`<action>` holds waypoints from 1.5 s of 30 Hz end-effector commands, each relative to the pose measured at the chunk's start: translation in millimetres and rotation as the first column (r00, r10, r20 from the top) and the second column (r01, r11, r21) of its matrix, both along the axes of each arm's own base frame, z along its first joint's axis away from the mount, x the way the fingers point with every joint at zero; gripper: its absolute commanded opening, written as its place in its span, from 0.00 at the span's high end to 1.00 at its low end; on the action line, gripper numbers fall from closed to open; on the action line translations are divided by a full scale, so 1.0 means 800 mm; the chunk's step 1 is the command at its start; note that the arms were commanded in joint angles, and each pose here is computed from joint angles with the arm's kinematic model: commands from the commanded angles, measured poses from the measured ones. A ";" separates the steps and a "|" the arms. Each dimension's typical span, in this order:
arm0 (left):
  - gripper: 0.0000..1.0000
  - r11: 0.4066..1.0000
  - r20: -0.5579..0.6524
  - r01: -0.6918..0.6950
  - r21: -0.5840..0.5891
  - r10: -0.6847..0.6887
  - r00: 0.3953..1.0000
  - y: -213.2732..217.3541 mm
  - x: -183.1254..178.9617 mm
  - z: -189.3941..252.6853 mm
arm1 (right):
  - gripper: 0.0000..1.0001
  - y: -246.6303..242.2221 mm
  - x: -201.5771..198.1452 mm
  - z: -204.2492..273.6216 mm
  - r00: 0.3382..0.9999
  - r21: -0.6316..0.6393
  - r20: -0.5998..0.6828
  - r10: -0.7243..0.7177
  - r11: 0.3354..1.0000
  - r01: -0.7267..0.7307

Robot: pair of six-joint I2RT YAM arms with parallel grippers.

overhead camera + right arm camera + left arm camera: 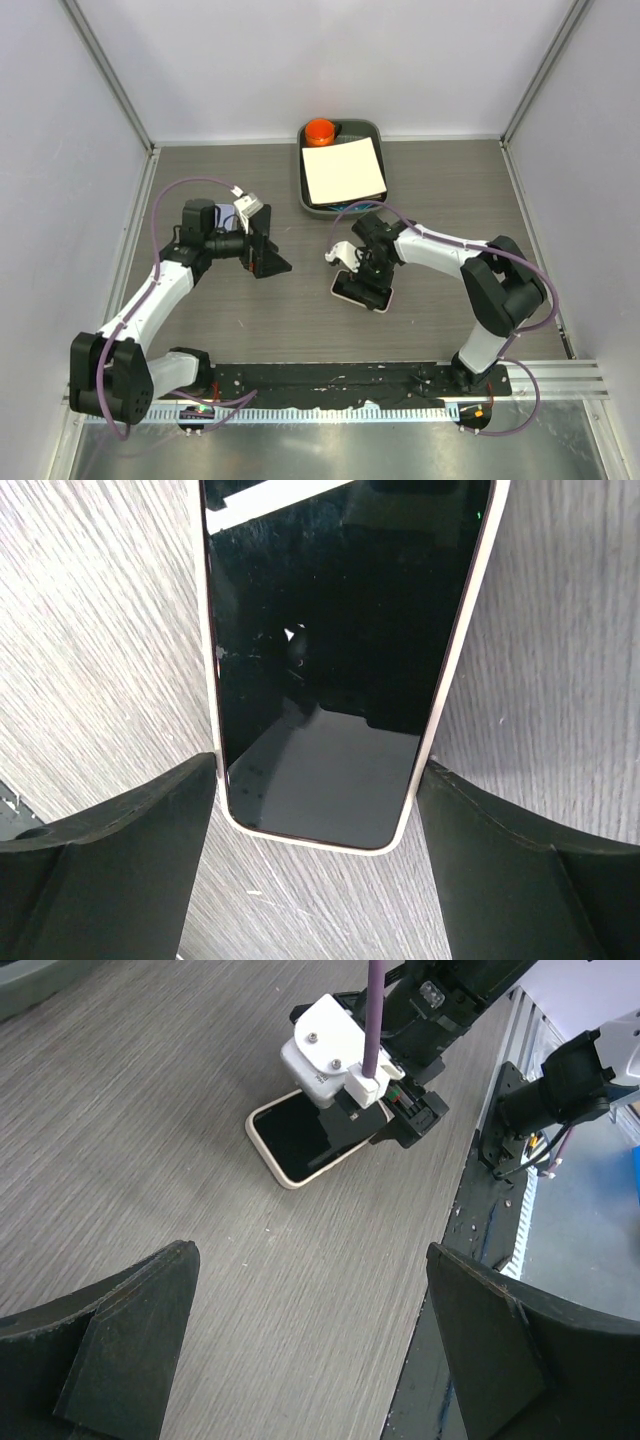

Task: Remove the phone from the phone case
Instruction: Move the phone to the center of the board, then pick up the phone at the center of the board.

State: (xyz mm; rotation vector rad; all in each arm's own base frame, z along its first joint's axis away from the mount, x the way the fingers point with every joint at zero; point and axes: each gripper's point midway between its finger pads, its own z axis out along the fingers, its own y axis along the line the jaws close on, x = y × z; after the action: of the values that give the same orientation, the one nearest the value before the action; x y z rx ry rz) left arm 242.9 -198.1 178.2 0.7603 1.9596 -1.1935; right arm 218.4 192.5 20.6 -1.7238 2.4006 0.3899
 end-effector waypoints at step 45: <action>0.00 0.994 -0.070 -0.005 -0.112 -0.003 0.998 -0.005 0.011 0.001 | 0.99 0.074 0.057 0.112 0.899 0.247 0.432 -0.073 0.968 -0.040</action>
State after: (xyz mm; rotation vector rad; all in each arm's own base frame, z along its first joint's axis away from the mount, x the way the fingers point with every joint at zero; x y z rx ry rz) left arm 250.7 -196.8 165.1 0.6295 1.9884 -1.2781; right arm 240.2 225.4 56.0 -1.5645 2.1832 0.2639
